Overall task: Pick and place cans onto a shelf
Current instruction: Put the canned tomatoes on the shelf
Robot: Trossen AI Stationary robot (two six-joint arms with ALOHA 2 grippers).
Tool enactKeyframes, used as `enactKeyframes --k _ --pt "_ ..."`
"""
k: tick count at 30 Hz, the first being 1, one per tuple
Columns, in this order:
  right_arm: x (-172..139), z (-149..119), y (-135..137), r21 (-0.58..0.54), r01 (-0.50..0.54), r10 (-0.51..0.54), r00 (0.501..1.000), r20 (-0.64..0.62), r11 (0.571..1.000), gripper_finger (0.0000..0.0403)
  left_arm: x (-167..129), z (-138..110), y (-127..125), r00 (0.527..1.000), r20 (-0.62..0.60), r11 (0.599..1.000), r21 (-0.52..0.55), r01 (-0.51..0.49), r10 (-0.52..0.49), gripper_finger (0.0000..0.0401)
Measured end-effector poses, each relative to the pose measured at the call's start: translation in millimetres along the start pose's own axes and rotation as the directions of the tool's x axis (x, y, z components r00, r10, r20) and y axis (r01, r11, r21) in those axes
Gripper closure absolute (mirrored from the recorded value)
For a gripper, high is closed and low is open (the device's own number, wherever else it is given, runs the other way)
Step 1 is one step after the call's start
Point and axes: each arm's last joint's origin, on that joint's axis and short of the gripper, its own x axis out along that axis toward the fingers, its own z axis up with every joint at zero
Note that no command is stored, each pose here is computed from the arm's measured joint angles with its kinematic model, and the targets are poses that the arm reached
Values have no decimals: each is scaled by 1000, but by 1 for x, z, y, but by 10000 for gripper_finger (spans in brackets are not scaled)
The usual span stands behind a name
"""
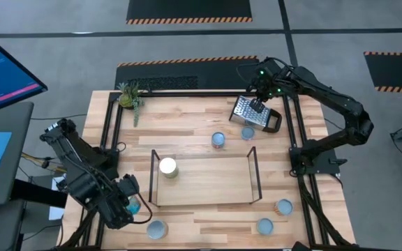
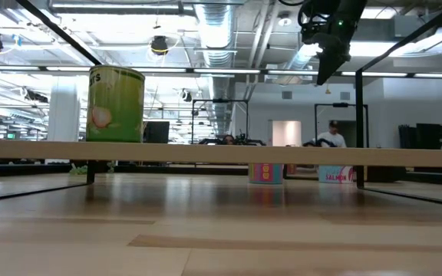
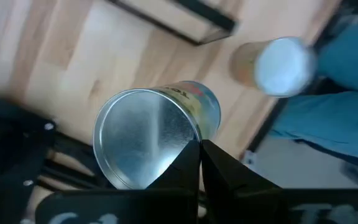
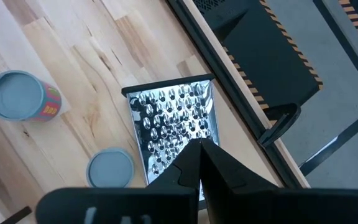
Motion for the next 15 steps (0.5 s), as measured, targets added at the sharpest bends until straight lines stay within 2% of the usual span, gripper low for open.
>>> enactKeyframes --k 7,15 --pt "0 0 0 1 0 0 1000 0 1000 370 -35 2 -2 990 31 991 16 136 -136 401" --pt "0 0 0 1 0 0 1000 1 1000 370 -63 10 1 967 85 971 8 239 -238 401"
